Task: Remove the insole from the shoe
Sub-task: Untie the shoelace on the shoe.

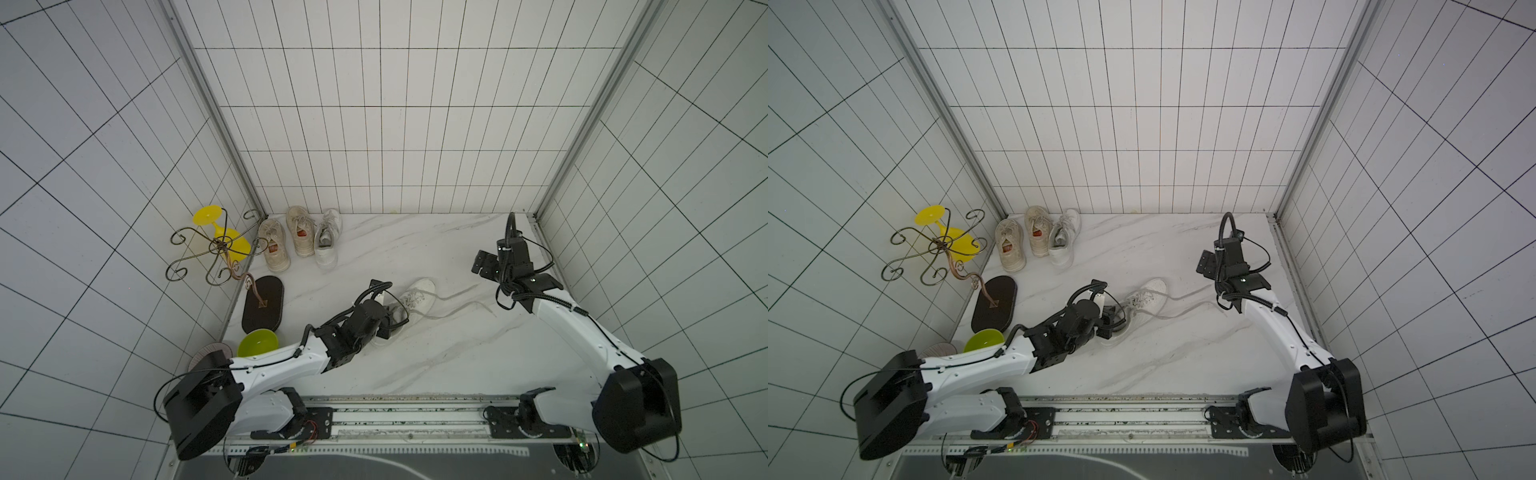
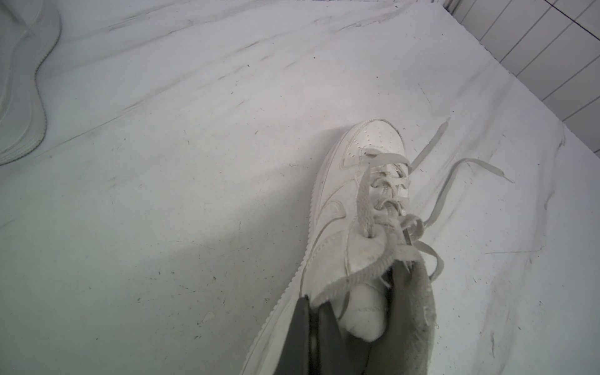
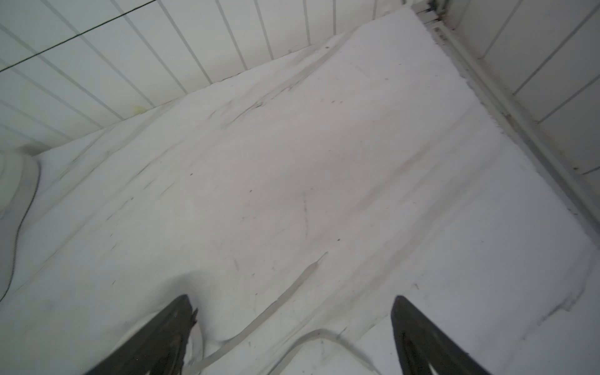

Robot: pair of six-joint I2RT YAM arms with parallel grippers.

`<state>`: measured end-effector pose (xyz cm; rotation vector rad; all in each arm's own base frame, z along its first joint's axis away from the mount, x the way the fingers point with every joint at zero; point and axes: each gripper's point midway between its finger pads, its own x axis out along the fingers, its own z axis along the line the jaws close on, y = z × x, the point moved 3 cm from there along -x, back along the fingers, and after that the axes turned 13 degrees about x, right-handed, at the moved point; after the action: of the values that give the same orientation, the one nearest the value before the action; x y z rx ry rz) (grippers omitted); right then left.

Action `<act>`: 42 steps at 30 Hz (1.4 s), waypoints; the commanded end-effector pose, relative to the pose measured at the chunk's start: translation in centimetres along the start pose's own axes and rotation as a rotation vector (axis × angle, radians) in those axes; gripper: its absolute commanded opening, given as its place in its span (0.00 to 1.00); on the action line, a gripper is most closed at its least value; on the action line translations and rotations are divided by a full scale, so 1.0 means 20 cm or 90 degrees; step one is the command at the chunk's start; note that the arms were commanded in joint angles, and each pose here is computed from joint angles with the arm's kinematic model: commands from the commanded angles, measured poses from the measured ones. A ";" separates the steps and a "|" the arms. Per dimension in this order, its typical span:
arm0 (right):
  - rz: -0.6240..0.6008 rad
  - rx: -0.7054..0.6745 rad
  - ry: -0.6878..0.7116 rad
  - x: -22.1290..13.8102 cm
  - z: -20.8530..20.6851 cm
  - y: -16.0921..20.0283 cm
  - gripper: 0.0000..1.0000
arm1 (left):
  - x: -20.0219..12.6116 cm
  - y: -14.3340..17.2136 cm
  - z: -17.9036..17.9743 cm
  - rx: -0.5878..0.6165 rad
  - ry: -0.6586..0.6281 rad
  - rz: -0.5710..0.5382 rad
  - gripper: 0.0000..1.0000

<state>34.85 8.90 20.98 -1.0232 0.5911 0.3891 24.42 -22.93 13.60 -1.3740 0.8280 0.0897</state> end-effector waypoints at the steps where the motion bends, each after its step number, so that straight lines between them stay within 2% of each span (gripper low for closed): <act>1: 0.066 -0.059 -0.087 -0.09 0.17 0.19 0.93 | 0.02 -0.10 0.03 -0.110 -0.043 -0.037 0.00; 3: 0.107 -0.097 -0.132 -0.13 0.27 0.32 0.93 | 0.04 -0.10 0.02 -0.141 -0.046 -0.014 0.00; 6: 0.160 -0.145 -0.173 -0.17 0.38 0.51 0.92 | 0.07 -0.10 -0.05 -0.170 -0.009 0.020 0.00; 10: 0.202 -0.172 -0.220 -0.20 0.46 0.68 0.89 | 0.11 -0.11 -0.17 -0.198 0.079 0.037 0.15; 15: 0.223 -0.195 -0.205 -0.18 0.45 0.79 0.83 | 0.10 -0.12 -0.20 -0.198 0.111 0.040 0.38; 22: 0.240 -0.207 -0.183 -0.13 0.42 0.88 0.74 | 0.11 -0.12 -0.14 -0.146 0.080 0.038 0.48; 32: 0.261 -0.230 -0.164 -0.06 0.47 0.99 0.68 | 0.21 -0.14 -0.05 -0.109 0.082 0.074 0.49; 37: 0.214 -0.226 -0.101 -0.03 0.40 0.94 0.61 | 0.23 -0.13 -0.08 -0.098 0.105 0.084 0.50; 40: 0.187 -0.223 -0.079 -0.02 0.37 0.90 0.56 | 0.26 -0.10 -0.07 -0.098 0.088 0.097 0.49; 42: 0.176 -0.225 -0.062 -0.01 0.35 0.89 0.51 | 0.27 -0.09 -0.05 -0.098 0.065 0.109 0.42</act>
<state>26.39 25.61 12.30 -1.2041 0.5253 0.9067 28.06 -26.37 11.95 -1.4678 1.0647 0.1933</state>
